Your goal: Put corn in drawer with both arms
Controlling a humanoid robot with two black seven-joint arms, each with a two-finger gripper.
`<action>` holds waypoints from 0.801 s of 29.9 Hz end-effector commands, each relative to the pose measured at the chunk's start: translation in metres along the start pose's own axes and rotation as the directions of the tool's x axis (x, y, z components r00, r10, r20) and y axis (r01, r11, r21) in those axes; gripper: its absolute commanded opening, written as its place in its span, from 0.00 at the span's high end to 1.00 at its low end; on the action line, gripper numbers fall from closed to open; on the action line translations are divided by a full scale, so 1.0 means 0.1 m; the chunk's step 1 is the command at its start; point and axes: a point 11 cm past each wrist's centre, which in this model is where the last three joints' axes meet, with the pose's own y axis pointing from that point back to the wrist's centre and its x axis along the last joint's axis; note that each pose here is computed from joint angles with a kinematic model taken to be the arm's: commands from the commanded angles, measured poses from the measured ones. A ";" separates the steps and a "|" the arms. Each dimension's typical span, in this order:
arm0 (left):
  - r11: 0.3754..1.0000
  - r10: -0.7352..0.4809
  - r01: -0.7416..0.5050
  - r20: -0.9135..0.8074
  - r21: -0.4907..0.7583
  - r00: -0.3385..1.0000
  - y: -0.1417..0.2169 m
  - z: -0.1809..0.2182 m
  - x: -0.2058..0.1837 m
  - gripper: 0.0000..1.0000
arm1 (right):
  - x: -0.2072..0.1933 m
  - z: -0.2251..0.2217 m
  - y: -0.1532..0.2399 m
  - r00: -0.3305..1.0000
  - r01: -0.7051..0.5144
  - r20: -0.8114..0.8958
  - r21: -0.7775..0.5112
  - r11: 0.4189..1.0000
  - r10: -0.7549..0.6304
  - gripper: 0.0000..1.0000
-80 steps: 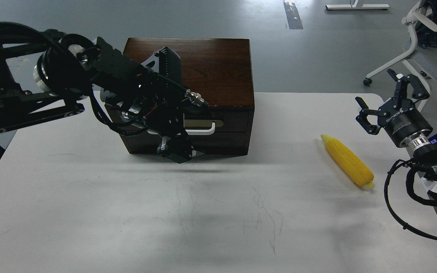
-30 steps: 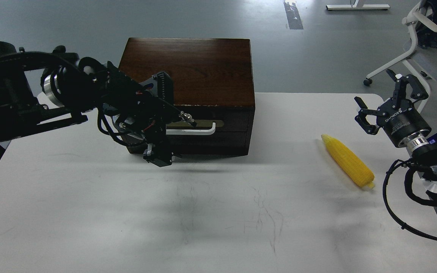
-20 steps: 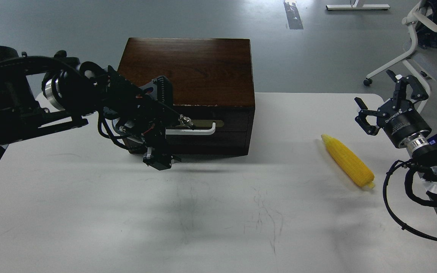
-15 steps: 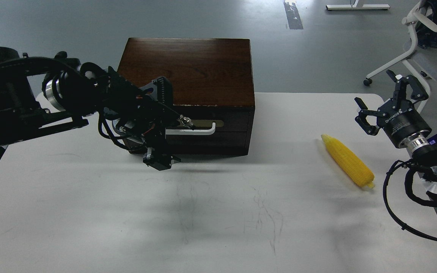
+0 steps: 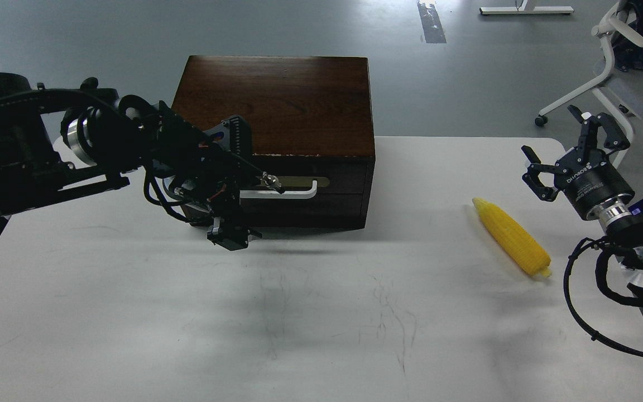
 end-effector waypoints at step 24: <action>1.000 -0.003 0.003 0.007 -0.021 1.000 -0.07 0.06 0.02 0.02 | 0.01 0.03 0.02 1.000 -0.004 0.000 -0.007 1.000 0.004 0.00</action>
